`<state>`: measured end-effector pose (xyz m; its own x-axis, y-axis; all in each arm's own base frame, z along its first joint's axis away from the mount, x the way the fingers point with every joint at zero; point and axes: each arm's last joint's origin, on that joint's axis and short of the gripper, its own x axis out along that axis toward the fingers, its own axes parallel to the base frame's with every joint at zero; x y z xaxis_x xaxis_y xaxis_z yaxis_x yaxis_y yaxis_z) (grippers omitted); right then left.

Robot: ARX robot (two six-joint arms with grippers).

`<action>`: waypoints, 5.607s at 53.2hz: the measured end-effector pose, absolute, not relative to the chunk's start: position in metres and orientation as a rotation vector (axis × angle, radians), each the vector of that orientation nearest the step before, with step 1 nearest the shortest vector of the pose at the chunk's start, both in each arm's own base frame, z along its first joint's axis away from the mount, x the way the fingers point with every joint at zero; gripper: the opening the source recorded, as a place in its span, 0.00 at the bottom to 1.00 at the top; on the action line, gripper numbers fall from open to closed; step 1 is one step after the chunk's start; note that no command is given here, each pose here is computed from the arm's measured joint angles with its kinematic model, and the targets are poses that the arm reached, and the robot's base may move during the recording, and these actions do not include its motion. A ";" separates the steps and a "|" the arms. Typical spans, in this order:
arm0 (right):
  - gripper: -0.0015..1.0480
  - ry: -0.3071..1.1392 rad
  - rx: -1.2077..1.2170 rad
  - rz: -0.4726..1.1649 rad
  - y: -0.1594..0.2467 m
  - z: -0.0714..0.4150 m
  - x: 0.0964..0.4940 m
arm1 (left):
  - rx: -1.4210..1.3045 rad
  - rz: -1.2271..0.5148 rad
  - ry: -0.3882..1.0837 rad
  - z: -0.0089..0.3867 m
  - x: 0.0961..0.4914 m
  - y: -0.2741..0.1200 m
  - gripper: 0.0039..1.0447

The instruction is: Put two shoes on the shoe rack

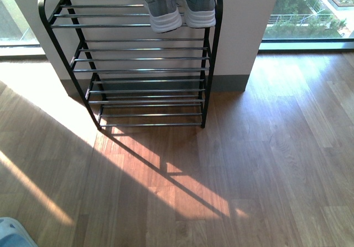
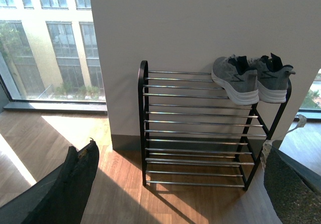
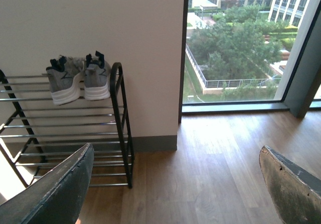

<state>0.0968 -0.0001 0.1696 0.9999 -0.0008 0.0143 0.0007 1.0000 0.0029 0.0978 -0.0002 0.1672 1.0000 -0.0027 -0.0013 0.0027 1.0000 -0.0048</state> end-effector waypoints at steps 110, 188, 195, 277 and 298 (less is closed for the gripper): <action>0.91 -0.014 0.003 0.001 0.000 0.170 0.097 | -0.004 -0.001 0.001 0.167 0.098 0.000 0.91; 0.91 -0.015 0.003 -0.001 0.000 0.170 0.097 | -0.004 -0.002 0.002 0.167 0.098 0.000 0.91; 0.91 -0.015 0.003 -0.001 0.000 0.170 0.097 | -0.004 -0.002 0.002 0.167 0.098 0.000 0.91; 0.91 0.090 -0.174 0.461 0.018 0.159 0.154 | -0.004 -0.002 0.002 0.167 0.098 0.000 0.91; 0.91 0.345 -0.314 0.629 0.081 0.057 0.256 | -0.004 -0.002 0.002 0.167 0.098 0.000 0.91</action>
